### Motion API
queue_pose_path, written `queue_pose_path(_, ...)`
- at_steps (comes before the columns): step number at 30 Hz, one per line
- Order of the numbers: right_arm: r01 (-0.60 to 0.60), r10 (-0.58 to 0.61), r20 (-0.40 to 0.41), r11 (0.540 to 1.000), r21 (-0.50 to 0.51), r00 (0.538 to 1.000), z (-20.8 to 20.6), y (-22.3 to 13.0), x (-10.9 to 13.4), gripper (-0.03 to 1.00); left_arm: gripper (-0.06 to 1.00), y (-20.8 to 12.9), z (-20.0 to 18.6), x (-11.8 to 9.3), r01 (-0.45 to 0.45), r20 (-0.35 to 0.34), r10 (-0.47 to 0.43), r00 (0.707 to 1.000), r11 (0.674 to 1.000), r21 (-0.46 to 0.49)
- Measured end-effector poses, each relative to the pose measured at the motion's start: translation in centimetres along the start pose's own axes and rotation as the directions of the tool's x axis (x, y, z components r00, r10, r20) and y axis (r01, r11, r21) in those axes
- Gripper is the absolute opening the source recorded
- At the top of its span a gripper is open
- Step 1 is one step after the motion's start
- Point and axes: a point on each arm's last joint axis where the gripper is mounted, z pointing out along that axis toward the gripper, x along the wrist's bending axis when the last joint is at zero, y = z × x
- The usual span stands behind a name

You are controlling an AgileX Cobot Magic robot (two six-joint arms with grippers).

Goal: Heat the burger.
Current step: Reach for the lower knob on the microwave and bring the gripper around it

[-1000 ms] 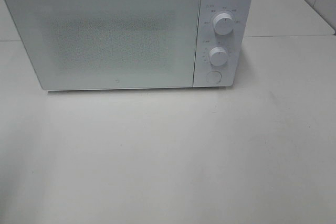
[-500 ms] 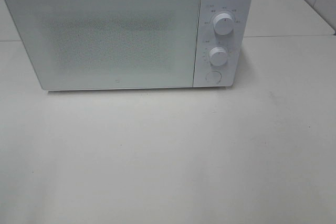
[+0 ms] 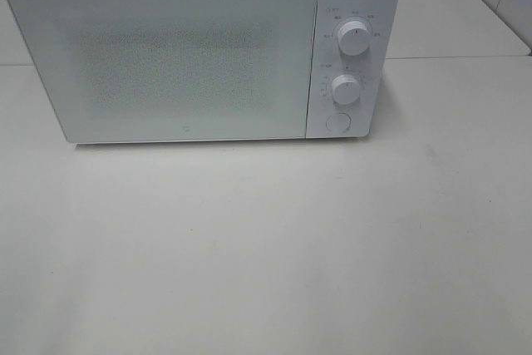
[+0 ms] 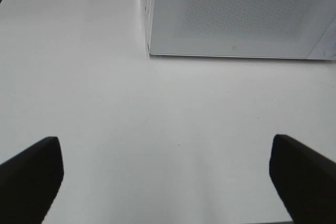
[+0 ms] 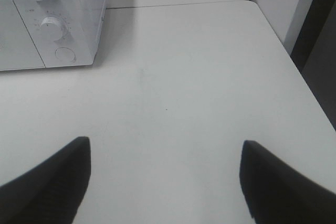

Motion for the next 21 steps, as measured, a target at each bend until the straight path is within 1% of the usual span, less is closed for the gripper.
queue_pose_path(8, 0.0, 0.0, 0.0, 1.0, 0.0, 1.0, 0.0, 0.0, 0.0, 0.76, 0.99, 0.0, 0.0, 0.02, -0.001, -0.003, 0.001, 1.0, 1.0, 0.0)
queue_pose_path(15, 0.0, 0.0, 0.0, 1.0, 0.0, 1.0, 0.0, 0.0, 0.0, 0.76, 0.99, 0.01, -0.01, 0.23, -0.017, -0.025, 0.017, 1.0, 1.0, -0.001)
queue_pose_path(21, 0.0, 0.0, 0.0, 1.0, 0.0, 1.0, 0.0, 0.0, 0.0, 0.76, 0.99, 0.01, -0.01, 0.24, -0.018, -0.026, 0.017, 1.0, 1.0, -0.001)
